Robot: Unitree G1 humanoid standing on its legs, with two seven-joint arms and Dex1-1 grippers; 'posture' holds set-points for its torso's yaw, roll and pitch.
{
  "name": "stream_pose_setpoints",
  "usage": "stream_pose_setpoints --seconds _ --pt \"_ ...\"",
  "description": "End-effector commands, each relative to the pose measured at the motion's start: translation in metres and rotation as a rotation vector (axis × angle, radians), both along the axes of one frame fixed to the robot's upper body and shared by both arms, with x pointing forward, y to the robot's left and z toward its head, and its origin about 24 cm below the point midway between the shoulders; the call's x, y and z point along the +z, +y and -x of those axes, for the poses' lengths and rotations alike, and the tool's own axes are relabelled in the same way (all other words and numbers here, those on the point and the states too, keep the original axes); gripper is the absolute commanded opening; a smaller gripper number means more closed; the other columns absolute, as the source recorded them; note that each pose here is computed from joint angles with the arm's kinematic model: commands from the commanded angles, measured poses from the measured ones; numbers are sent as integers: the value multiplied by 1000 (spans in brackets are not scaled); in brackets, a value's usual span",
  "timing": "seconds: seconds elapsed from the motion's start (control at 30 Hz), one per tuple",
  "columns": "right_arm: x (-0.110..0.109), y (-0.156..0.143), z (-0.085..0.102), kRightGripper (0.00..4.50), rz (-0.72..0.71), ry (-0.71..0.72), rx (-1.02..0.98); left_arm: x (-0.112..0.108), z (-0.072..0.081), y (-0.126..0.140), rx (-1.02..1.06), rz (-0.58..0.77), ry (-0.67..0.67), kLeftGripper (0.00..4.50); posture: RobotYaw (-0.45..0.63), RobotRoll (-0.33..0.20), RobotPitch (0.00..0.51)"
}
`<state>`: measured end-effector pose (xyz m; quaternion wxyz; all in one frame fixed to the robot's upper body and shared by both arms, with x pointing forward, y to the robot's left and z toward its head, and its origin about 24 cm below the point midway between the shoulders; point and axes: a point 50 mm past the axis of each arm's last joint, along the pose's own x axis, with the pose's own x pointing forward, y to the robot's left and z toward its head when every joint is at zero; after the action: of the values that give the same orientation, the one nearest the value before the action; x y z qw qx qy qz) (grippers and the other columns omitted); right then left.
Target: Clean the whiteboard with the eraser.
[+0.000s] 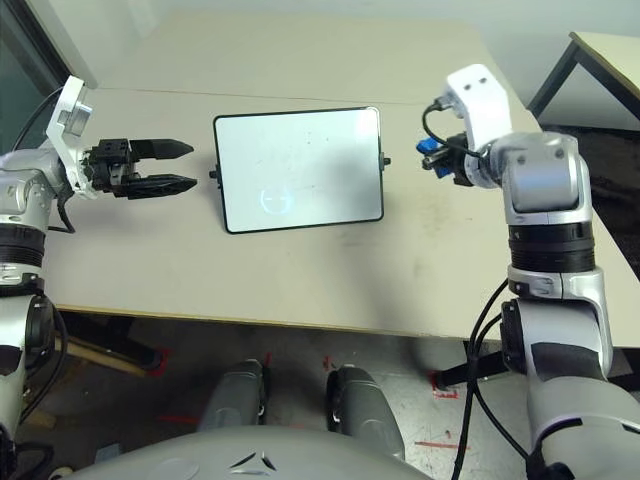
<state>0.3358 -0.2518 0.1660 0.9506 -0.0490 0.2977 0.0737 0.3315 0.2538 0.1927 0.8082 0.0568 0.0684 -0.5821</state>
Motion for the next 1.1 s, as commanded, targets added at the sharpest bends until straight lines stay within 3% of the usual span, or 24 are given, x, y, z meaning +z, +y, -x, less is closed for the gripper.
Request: stream_pose_setpoints --seconds 0.03,0.17,0.47,0.5,0.73,0.83,0.9,0.97,1.03,1.1 --pt "-27 -6 2 141 -157 86 -127 2 -1 -3 -7 -2 -16 4500 251 0 61" --pt "-49 -8 1 141 -212 134 -234 1 -1 -3 -9 0 -15 4500 261 0 60" --pt "-56 -7 -1 141 -243 190 -278 1 0 -2 0 0 -17 4500 263 0 56" --pt "-55 -6 -1 853 -254 190 -270 1 0 -2 1 1 -17 4500 263 0 56" --pt "-32 -13 3 3382 -271 151 -236 9 2 11 48 1 -30 4500 253 0 56" --pt "-21 -29 7 4454 -207 108 -243 15 3 23 108 2 -57 4500 253 0 56" --pt "-16 -38 6 4454 -143 26 -248 18 2 31 173 9 -97 4500 253 0 56" --pt "-11 -46 0 4454 -110 -202 -239 21 -1 42 297 53 -153 4500 238 0 51" --pt "-13 -52 -1 4454 -172 -375 -232 17 -4 51 423 68 -185 4500 242 0 48" --pt "-35 -63 2 4454 -116 -379 -312 3 -7 57 561 67 -215 4500 257 0 44"
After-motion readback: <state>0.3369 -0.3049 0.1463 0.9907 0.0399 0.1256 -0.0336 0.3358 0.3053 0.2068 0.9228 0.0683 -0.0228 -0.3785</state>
